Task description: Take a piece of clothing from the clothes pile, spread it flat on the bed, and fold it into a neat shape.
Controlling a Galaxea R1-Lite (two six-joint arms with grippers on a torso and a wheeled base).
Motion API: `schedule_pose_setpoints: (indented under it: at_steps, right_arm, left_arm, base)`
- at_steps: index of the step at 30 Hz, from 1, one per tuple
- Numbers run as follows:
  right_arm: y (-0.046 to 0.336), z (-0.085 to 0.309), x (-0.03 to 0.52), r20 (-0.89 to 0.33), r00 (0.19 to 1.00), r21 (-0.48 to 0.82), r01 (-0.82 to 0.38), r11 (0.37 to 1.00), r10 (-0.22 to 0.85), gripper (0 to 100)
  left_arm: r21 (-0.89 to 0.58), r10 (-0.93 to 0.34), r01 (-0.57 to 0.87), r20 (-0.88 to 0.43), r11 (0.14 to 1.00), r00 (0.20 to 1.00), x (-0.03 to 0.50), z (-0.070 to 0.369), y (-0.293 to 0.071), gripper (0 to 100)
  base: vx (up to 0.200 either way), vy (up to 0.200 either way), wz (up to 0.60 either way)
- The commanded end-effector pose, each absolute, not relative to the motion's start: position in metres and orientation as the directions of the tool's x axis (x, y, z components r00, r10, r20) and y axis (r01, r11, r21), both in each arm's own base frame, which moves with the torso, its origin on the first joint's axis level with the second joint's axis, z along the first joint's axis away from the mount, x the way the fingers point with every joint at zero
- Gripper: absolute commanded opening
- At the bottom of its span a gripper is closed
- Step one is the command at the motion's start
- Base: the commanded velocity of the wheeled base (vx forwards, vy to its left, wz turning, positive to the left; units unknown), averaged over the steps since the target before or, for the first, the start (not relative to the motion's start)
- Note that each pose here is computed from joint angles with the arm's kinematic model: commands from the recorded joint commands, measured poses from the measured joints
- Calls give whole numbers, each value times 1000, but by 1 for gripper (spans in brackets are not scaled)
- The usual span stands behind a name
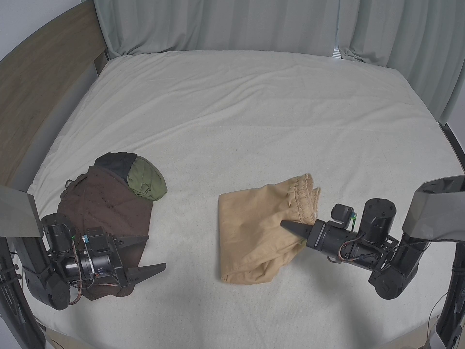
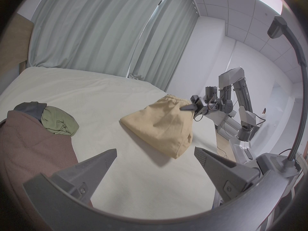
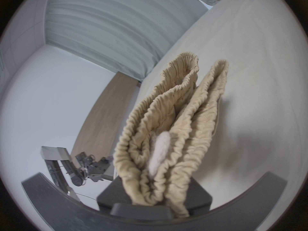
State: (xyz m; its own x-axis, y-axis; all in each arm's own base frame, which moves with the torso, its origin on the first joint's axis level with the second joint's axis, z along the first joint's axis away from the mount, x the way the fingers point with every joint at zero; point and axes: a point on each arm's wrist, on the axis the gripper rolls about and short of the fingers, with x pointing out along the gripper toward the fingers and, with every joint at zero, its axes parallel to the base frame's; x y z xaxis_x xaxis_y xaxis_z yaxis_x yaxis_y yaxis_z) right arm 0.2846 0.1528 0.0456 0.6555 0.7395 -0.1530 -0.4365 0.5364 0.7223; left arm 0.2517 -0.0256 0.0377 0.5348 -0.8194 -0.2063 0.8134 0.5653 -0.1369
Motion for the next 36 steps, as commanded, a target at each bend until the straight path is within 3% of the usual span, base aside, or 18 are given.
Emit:
schedule_pose_setpoints:
  at_steps: [1, 14, 25, 36]
  right_arm:
    - [154, 77, 282, -51, 640, 701, -524, 484, 767, 0]
    - [162, 120, 305, 125, 584, 634, -668, 388, 802, 0]
    - [170, 140, 346, 238, 562, 612, -720, 327, 792, 0]
    - [169, 128, 411, 230, 604, 624, -693, 361, 763, 0]
  left_arm:
    - [-143, -822, 815, -211, 562, 530, 251, 36, -27, 100]
    - [-144, -824, 817, -212, 558, 526, 250, 36, -28, 100]
    - [-149, -825, 817, -215, 557, 523, 249, 35, -28, 100]
    - [-145, -826, 820, -214, 554, 521, 248, 36, -29, 100]
  base:
    - [0, 0, 0]
    - [0, 0, 0]
    - [0, 0, 0]
    - [0, 0, 0]
